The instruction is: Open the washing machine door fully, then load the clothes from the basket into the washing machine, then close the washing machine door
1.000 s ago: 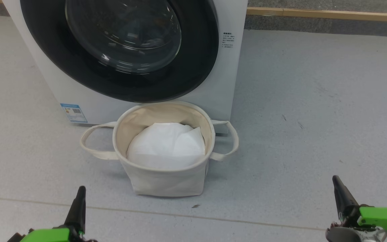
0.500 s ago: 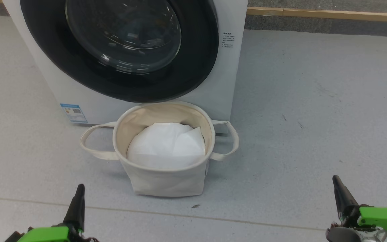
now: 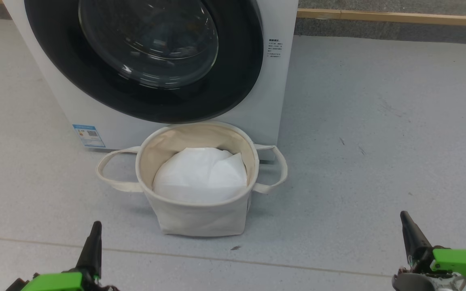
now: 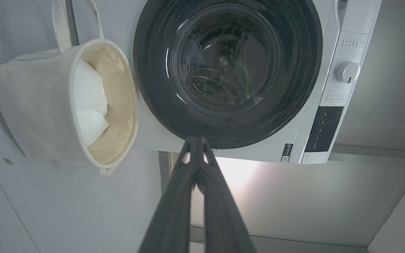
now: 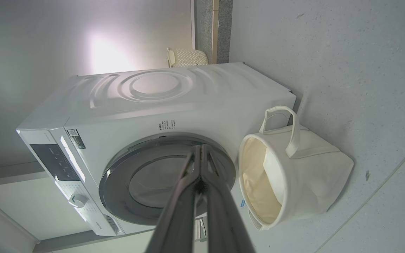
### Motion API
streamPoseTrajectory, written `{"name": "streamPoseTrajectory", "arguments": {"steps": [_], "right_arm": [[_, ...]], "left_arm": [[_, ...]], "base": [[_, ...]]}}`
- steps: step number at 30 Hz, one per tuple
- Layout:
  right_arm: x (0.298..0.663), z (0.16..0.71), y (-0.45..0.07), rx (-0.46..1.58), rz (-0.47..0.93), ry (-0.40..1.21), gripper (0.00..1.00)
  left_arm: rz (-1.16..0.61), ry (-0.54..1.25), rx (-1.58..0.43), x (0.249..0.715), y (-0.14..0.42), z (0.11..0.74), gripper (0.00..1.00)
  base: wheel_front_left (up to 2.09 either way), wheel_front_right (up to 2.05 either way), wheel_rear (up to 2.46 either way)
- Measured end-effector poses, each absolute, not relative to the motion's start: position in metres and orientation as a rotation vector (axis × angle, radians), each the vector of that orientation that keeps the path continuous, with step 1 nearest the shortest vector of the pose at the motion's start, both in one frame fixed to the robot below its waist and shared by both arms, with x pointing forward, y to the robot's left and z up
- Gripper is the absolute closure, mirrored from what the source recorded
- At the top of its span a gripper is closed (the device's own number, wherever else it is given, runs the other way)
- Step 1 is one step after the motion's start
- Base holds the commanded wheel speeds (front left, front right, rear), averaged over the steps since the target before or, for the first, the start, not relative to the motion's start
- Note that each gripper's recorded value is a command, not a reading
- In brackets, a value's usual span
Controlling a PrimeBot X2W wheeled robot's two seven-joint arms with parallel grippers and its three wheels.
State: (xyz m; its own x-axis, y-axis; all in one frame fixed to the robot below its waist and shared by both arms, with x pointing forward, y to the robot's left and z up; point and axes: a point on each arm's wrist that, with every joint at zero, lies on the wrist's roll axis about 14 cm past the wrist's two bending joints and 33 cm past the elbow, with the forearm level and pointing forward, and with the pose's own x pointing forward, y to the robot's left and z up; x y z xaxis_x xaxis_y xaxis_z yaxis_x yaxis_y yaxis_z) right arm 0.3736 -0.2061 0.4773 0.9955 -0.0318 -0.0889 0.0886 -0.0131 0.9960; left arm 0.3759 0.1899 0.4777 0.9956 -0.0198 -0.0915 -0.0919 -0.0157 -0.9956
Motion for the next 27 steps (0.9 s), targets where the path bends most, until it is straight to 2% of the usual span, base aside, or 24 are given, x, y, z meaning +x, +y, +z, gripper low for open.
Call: {"name": "streamPoseTrajectory", "arguments": {"steps": [27], "right_arm": [[0.3736,0.4773,-0.2061,1.581,-0.095,0.044,1.0]], "left_arm": [[0.053,0.092,-1.581,0.3758,0.1894,0.4777,1.0]], "base": [[0.0,0.0,0.0]]}}
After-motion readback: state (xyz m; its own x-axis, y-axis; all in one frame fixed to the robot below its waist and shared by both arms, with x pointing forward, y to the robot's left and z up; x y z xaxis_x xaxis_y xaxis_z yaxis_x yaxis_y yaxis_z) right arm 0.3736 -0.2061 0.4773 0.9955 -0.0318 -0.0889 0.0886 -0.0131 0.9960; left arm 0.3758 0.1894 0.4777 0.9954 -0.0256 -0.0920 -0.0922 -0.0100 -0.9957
